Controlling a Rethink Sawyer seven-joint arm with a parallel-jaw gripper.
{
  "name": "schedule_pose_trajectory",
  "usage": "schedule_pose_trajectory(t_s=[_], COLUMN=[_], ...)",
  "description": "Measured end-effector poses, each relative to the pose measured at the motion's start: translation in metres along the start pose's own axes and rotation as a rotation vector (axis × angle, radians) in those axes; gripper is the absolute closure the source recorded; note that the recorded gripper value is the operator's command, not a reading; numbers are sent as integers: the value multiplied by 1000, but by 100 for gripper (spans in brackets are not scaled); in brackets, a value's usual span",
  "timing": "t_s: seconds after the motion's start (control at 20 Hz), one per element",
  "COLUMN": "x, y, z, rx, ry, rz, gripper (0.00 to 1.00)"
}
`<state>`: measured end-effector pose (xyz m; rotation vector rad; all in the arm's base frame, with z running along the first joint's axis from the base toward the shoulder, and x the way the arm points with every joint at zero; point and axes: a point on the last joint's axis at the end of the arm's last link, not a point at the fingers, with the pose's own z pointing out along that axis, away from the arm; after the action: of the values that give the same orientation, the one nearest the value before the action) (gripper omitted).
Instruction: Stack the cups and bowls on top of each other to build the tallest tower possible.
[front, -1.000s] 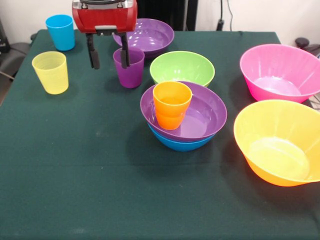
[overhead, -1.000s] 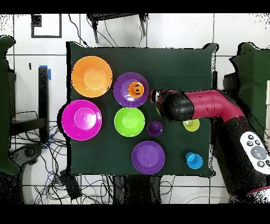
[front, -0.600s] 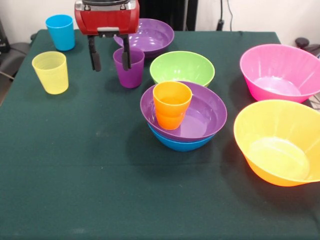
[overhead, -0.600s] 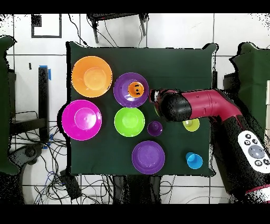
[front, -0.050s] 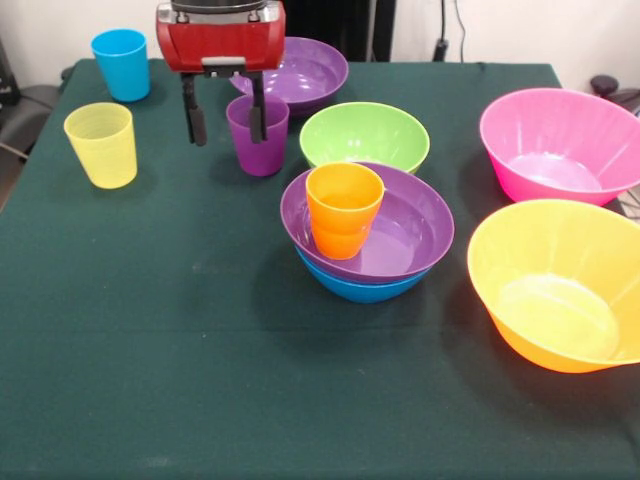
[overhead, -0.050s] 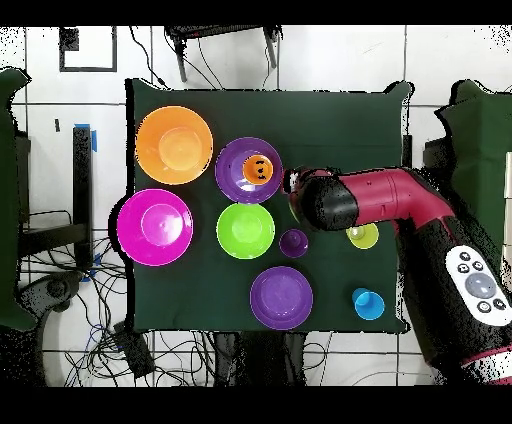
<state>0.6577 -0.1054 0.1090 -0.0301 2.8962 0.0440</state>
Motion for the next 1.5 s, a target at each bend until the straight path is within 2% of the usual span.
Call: schedule_pose_trajectory(t_s=[0.5,1.0,1.25,1.5], x=[3,27,38,44], y=[0,5,6,11], z=[-11,-26,-26,-24], rx=[11,11,7,-2], ry=[-1,27,45,40], rz=[-9,-26,-30,-39], gripper=[0,0,0,0])
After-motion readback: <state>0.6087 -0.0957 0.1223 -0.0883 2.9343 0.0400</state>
